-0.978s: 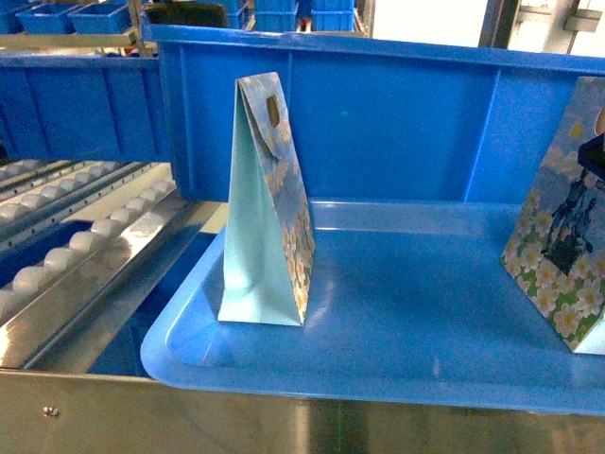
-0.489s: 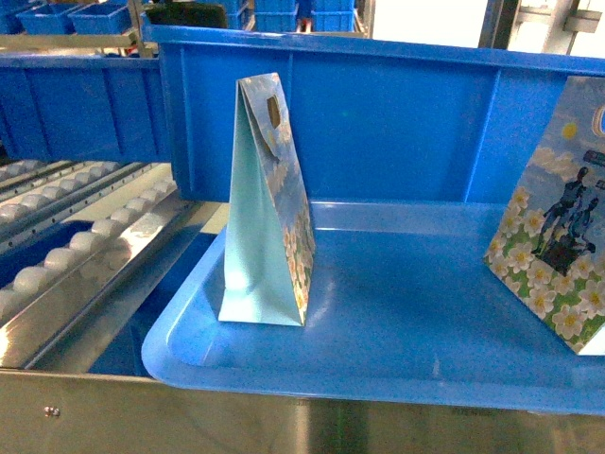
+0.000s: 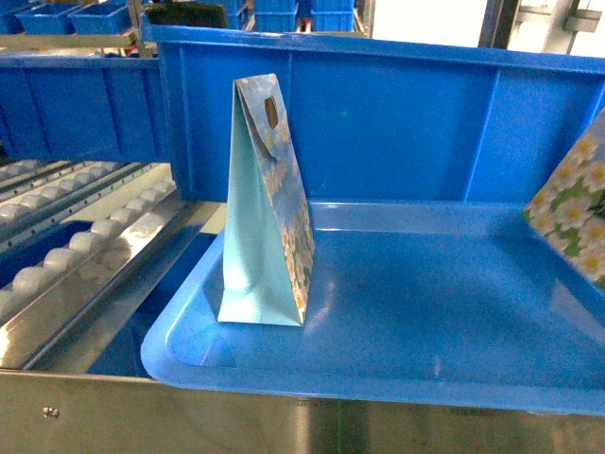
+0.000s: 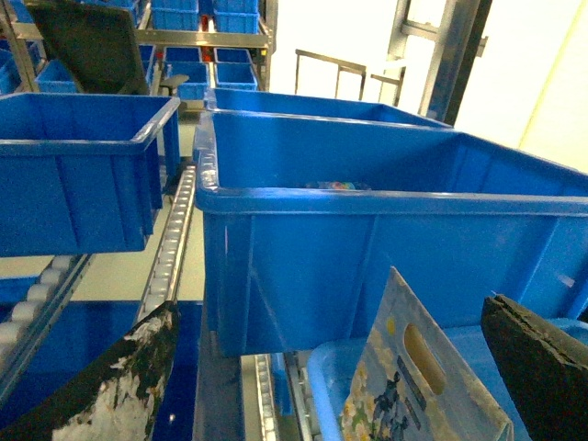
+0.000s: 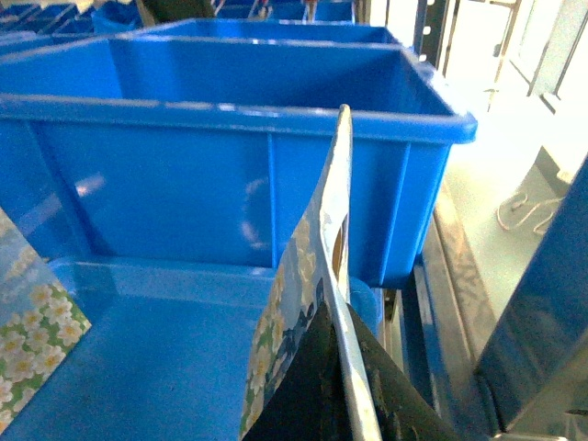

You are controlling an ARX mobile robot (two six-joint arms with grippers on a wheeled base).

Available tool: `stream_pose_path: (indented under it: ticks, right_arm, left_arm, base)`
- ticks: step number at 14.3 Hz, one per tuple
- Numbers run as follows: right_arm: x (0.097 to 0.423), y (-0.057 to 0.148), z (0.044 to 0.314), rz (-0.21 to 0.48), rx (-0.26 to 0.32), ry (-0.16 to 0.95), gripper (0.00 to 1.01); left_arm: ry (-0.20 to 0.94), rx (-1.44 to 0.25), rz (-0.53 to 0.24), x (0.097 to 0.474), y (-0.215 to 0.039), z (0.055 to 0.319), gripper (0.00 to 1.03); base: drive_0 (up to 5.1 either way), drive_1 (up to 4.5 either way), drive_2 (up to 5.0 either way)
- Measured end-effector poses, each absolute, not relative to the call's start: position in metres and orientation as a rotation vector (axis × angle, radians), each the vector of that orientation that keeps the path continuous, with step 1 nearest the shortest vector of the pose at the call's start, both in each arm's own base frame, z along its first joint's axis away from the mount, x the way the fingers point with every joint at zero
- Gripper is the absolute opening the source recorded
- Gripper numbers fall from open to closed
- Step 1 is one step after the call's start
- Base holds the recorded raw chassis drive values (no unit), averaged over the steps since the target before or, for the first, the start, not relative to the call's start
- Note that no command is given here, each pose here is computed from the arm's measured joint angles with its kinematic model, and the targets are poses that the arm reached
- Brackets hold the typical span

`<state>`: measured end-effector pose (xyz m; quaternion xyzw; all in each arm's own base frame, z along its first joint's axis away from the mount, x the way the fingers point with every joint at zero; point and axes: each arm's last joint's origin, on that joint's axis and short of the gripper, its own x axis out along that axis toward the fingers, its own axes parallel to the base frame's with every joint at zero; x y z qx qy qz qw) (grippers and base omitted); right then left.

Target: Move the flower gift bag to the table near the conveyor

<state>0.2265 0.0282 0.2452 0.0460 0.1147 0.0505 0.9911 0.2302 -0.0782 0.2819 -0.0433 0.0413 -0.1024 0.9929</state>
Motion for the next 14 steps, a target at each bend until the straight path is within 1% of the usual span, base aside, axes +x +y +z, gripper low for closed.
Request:
stream_pose_path:
  ticks: [2, 5, 7, 9, 10, 12, 14]
  right_arm:
    - [0.195, 0.018, 0.266, 0.092, 0.078, 0.112, 0.02]
    - [0.151, 0.002, 0.288, 0.067, 0.065, -0.018, 0.02]
    - [0.122, -0.009, 0.294, 0.043, 0.051, -0.085, 0.02]
    - [0.1, -0.018, 0.292, 0.007, 0.03, -0.128, 0.02]
    - [0.096, -0.022, 0.291, -0.011, 0.018, -0.15, 0.02]
    - [0.098, -0.025, 0.282, -0.036, 0.023, -0.116, 0.02]
    - [0.098, -0.026, 0.281, -0.041, 0.023, -0.117, 0.02]
  left_arm:
    - [0.083, -0.087, -0.205, 0.23, -0.078, 0.282, 0.98]
    - [0.083, -0.086, -0.205, 0.23, -0.078, 0.282, 0.98]
    - [0.083, -0.087, -0.205, 0.23, -0.078, 0.282, 0.98]
    - [0.083, -0.086, -0.205, 0.23, -0.078, 0.282, 0.98]
    - [0.083, -0.086, -0.205, 0.23, -0.078, 0.282, 0.98]
    - [0.084, -0.087, -0.205, 0.23, -0.078, 0.282, 0.98]
    - [0.083, -0.087, -0.205, 0.23, -0.078, 0.282, 0.98]
  base:
    - [0.0, 0.0, 0.0]
    - [0.0, 0.0, 0.0]
    - [0.0, 0.0, 0.0]
    - [0.0, 0.0, 0.0]
    - [0.0, 0.0, 0.0]
    - [0.0, 0.0, 0.0]
    - [0.0, 0.0, 0.0]
